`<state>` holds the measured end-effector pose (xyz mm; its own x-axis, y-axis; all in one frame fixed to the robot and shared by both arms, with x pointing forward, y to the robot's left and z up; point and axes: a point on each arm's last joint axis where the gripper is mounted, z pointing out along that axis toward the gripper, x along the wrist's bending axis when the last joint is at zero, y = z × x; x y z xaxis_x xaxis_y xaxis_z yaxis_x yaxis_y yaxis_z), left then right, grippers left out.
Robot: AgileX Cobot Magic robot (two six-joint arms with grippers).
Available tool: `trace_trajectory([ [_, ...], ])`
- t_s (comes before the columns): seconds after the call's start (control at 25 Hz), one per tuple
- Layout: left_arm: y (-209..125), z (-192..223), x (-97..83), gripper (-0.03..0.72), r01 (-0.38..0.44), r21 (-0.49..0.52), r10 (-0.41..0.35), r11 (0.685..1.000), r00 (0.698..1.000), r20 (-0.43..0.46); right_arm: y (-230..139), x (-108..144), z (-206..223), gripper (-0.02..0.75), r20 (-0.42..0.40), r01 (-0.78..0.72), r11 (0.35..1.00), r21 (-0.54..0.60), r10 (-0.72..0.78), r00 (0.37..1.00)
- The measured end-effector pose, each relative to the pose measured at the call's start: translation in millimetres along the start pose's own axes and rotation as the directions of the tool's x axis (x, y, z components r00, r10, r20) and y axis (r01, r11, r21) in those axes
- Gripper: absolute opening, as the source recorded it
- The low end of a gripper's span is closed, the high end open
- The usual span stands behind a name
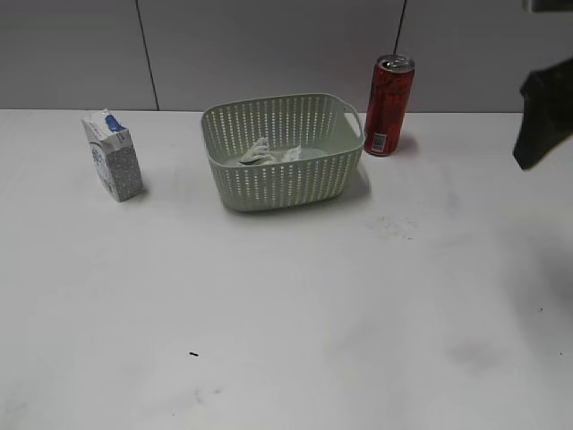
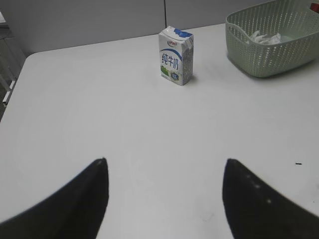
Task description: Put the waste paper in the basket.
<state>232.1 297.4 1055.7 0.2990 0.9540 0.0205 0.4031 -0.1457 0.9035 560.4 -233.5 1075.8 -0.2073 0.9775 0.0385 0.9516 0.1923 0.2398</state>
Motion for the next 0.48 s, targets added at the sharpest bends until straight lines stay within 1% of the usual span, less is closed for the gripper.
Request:
trace_trajectory([
  [0.12, 0, 0, 0.0, 0.521, 0.000, 0.000, 0.000, 1.000, 1.000, 0.000, -46, 1, 2, 0.593, 0.002, -0.002, 1.000, 0.001, 0.002, 1.000],
  [0.28, 0, 0, 0.0, 0.521, 0.000, 0.000, 0.000, 1.000, 1.000, 0.000, -109, 1, 5, 0.593, 0.005, -0.004, 0.998, -0.055, 0.004, 1.000],
  [0.48, 0, 0, 0.0, 0.519, 0.000, 0.000, 0.000, 1.000, 1.000, 0.000, -174, 1, 14, 0.591, 0.005, -0.005, 0.994, -0.110, 0.005, 1.000],
])
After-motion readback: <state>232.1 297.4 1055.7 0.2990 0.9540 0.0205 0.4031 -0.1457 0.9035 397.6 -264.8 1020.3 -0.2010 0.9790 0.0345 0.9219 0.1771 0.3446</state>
